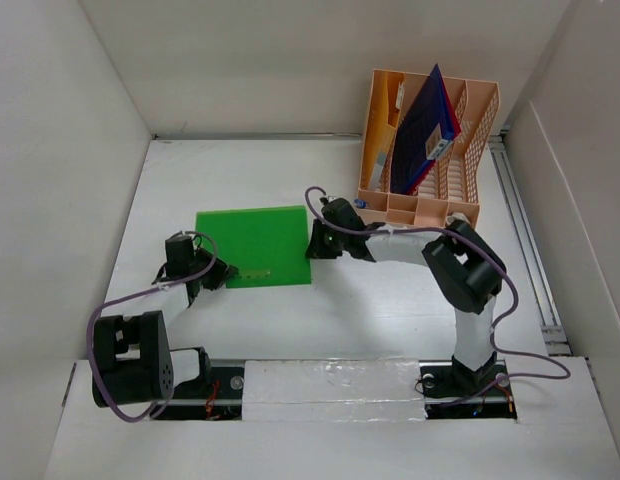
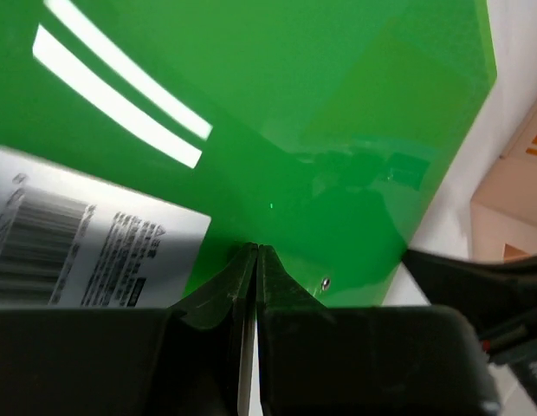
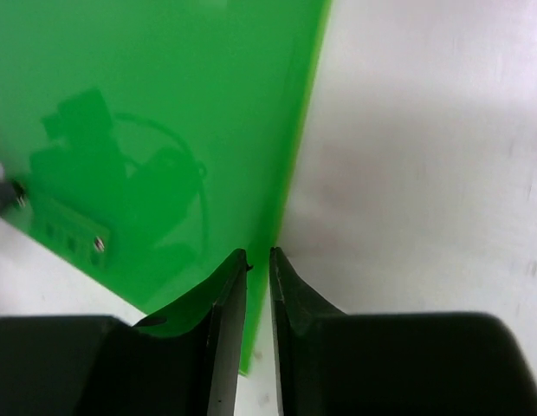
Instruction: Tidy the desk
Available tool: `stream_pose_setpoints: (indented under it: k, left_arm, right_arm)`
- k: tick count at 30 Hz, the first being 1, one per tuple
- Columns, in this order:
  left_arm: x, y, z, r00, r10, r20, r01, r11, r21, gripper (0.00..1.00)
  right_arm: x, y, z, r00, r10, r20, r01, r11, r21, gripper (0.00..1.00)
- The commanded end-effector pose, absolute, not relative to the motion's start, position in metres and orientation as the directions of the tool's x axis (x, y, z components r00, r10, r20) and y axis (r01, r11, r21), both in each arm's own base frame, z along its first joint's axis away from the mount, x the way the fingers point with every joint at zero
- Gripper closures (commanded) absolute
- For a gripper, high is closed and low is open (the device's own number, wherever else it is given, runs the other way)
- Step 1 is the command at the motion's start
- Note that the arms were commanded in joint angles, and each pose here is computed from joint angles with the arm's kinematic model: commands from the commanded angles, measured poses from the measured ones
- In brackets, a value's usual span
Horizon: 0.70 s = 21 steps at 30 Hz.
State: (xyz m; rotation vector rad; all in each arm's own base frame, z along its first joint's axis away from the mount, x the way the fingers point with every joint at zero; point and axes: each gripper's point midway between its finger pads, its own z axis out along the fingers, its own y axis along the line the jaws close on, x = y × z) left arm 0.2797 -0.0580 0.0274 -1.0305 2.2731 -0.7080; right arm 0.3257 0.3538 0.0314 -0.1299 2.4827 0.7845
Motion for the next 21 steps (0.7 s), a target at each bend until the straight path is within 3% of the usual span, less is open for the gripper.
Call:
stream_pose_setpoints:
  k: [1,5,7,11,14,21]
  left_arm:
    - [0.279,-0.073,0.034,-0.6,-0.768,-0.224,-0.443,0.552,-0.706,1.0]
    - [0.311,-0.078,0.08,-0.538,-0.782,-0.316,-0.339,0.544,-0.768,1.0]
    - [0.325,-0.086,0.112,-0.486,-0.781,-0.393,-0.27,0.562,-0.782,1.0]
    - [0.352,-0.111,0.168,-0.434,-0.782,-0.448,-0.163,0.557,-0.814,1.0]
    - [0.362,-0.118,0.171,-0.436,-0.786,-0.438,-0.152,0.544,-0.825,1.0]
    - [0.372,-0.126,0.165,-0.431,-0.792,-0.432,-0.167,0.541,-0.825,0.99]
  right_arm:
    - [0.358,0.358,0.056,-0.828,0.078,-0.555,-0.252,0.833,0.493,0.76]
    - [0.353,0.357,0.082,-0.79,0.079,-0.607,-0.278,0.837,0.471,0.61]
    - [0.334,0.347,0.075,-0.792,0.053,-0.608,-0.283,0.85,0.443,0.54]
    - [0.298,0.338,0.06,-0.83,0.045,-0.557,-0.292,0.815,0.5,0.46]
    - [0.269,0.346,0.053,-0.855,-0.006,-0.518,-0.321,0.791,0.52,0.44]
    - [0.275,0.364,0.044,-0.858,-0.006,-0.513,-0.337,0.761,0.555,0.42]
